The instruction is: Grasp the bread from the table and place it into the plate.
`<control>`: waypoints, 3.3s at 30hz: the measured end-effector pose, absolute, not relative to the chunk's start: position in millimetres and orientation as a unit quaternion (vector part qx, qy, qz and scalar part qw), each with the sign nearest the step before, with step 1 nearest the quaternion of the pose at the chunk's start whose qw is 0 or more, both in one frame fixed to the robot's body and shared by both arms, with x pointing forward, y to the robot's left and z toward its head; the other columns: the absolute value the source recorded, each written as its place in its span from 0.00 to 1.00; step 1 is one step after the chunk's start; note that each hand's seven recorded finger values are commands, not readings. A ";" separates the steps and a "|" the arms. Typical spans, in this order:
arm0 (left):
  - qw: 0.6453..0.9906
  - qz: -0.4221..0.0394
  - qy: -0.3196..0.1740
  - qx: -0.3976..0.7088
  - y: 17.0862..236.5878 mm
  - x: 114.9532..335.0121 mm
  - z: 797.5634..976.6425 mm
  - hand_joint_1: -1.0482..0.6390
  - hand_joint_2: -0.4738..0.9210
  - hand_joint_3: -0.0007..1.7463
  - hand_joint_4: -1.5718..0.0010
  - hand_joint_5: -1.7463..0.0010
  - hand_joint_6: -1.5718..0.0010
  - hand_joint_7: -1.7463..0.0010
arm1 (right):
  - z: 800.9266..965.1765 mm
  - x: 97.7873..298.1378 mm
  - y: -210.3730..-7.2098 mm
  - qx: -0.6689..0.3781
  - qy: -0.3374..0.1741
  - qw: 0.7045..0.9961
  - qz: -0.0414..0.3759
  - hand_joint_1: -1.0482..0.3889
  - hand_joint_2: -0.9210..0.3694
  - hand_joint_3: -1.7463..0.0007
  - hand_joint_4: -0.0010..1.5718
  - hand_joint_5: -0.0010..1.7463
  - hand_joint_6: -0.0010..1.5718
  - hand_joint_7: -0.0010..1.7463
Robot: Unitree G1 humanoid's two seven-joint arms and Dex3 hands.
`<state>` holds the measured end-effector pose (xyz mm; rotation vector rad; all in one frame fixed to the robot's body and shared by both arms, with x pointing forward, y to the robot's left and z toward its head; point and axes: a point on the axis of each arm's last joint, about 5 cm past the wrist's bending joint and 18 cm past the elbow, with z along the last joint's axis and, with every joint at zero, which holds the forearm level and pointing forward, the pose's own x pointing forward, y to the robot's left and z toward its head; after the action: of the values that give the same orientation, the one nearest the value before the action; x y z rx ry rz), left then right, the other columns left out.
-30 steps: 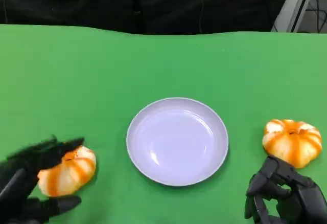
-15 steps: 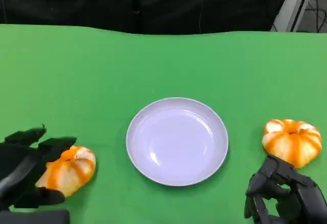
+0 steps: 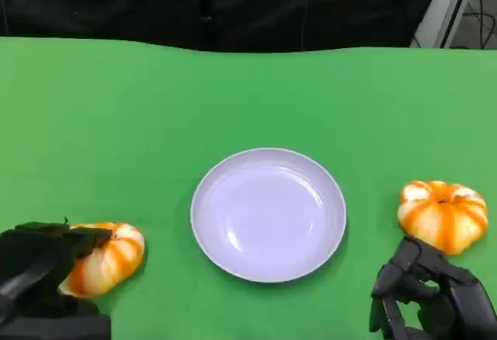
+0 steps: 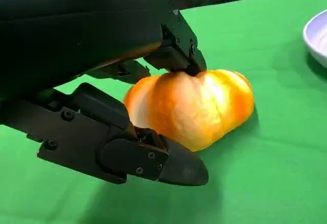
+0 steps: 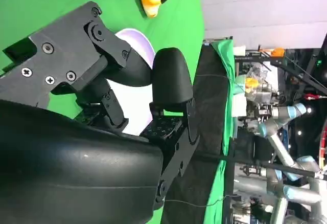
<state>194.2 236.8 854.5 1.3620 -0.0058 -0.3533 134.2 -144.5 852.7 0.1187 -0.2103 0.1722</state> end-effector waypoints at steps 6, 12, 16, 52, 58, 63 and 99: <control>0.763 -0.168 0.007 0.624 235.4 199.8 851.7 0.10 1.00 0.11 0.68 0.99 0.67 1.00 | 853.7 134.5 -144.0 0.057 -0.107 0.989 0.087 0.62 0.33 0.26 0.52 1.00 0.46 0.91; 0.766 -0.168 0.008 0.620 234.1 202.9 850.0 0.12 1.00 0.11 0.68 0.99 0.67 1.00 | 853.8 134.6 -144.0 0.057 -0.108 0.989 0.088 0.61 0.33 0.26 0.52 1.00 0.46 0.91; 0.769 -0.167 0.008 0.617 233.7 203.6 849.3 0.12 1.00 0.11 0.68 0.99 0.67 1.00 | 853.7 134.6 -144.0 0.058 -0.108 0.989 0.088 0.61 0.33 0.26 0.53 1.00 0.47 0.91; 0.822 -0.078 -0.071 0.560 217.8 212.3 856.1 0.60 0.97 0.08 0.61 0.00 0.69 0.00 | 854.9 134.5 -144.5 0.057 -0.111 0.988 0.087 0.62 0.33 0.26 0.52 1.00 0.46 0.92; 0.822 -0.065 -0.133 0.549 205.5 218.4 880.0 0.57 1.00 0.17 0.59 0.00 0.66 0.00 | 855.0 134.9 -144.5 0.057 -0.111 0.988 0.087 0.62 0.33 0.25 0.52 1.00 0.46 0.92; 0.827 -0.071 -0.157 0.534 188.9 222.0 894.7 0.58 0.98 0.18 0.59 0.00 0.65 0.00 | 854.8 135.0 -144.8 0.057 -0.110 0.989 0.086 0.62 0.33 0.25 0.53 1.00 0.46 0.92; 0.836 -0.213 -0.159 0.479 81.0 258.3 870.4 0.42 1.00 0.25 0.61 0.53 0.55 0.73 | 855.1 130.0 -140.1 0.062 -0.107 0.989 0.083 0.62 0.32 0.27 0.53 1.00 0.47 0.90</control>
<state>258.3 81.0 870.4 1.0142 -0.3376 -0.4519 130.0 -140.1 855.1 0.1242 -0.2148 0.1666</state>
